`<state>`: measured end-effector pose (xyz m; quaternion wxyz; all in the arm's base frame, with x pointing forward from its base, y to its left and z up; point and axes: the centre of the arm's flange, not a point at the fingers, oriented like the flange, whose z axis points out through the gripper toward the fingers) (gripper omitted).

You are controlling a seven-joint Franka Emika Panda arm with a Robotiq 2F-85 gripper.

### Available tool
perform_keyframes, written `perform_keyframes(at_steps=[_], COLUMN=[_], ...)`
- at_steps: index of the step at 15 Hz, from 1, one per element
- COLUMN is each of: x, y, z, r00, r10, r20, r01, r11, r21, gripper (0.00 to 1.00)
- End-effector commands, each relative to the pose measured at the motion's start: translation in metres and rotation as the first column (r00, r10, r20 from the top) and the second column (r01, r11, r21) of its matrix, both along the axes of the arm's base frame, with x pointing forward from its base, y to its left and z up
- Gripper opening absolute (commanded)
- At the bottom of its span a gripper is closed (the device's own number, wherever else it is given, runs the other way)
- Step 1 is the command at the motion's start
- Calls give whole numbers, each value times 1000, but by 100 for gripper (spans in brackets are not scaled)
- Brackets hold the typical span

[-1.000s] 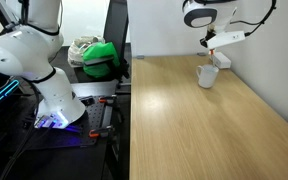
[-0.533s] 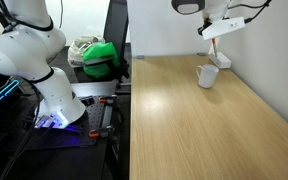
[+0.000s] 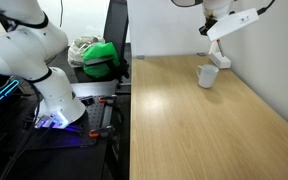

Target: Pick the marker from the cup and put it on the table

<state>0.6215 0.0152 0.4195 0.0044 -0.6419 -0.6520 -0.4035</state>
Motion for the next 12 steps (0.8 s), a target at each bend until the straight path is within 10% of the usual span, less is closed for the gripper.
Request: perform_keyframes(at_steps=[1,12], x=[-21,-19], y=[-29,-77], z=[6,15], r00=[991,909], r10=[130,403], r20=[44,109], r01=[-131,-407], r11=[991,914], r21=[16,15], gripper=[3,3])
